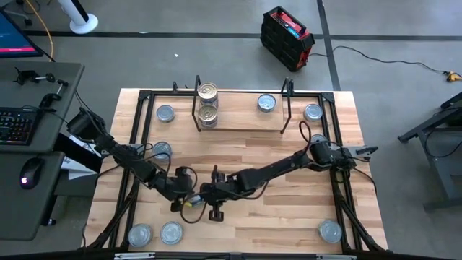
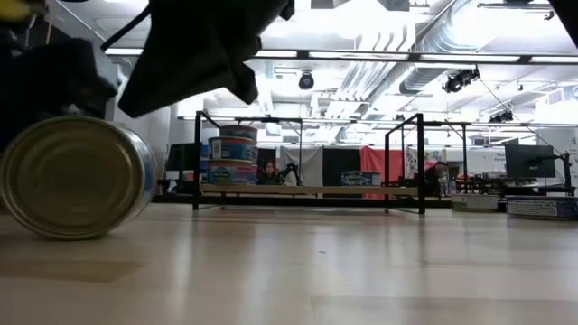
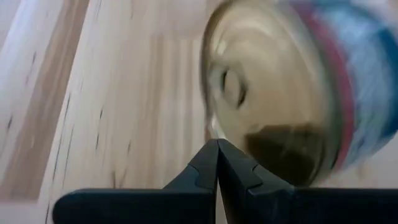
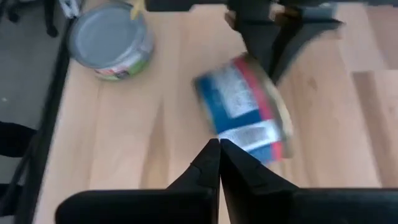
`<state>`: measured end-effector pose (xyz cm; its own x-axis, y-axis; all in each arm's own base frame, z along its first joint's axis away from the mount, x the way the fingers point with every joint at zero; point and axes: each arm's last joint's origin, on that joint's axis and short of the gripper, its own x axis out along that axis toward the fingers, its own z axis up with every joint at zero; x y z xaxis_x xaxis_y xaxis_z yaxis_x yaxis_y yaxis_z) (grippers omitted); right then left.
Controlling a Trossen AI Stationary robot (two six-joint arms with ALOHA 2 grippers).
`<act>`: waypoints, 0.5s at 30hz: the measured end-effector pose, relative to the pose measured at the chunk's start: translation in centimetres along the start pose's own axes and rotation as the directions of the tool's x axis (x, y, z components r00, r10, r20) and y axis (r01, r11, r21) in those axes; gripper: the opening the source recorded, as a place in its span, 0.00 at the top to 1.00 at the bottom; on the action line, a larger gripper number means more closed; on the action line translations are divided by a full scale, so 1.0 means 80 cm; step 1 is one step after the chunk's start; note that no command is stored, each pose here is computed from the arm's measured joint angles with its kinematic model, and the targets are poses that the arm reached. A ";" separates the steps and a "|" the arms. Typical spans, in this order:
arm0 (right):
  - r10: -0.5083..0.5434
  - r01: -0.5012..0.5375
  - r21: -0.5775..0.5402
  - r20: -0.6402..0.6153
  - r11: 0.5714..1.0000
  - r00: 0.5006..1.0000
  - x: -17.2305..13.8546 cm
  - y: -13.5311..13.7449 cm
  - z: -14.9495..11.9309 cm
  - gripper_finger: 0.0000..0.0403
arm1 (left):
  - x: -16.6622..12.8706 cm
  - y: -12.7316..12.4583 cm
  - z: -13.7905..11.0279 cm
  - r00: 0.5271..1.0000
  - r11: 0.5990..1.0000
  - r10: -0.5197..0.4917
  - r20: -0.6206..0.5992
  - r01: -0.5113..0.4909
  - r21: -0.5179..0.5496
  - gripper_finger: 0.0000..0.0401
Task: Stack canned seafood by type on shelf
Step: Stack the blue pink tuna can on top of the other blue pink tuna cans on the shelf
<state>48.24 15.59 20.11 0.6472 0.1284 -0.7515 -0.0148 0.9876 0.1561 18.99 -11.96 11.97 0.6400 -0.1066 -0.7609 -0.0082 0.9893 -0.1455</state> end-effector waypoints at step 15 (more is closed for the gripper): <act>0.075 -0.073 -0.113 0.015 0.991 0.997 -0.049 -0.027 0.059 0.80 | -0.085 -0.008 -0.011 0.996 0.913 0.014 0.090 0.024 -0.408 1.00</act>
<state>49.29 12.49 25.75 0.6553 0.2010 -0.7282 -0.1482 0.9794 0.1369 13.95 -12.00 16.69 0.7066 -0.0830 -0.7027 -0.3057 0.8598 -0.4090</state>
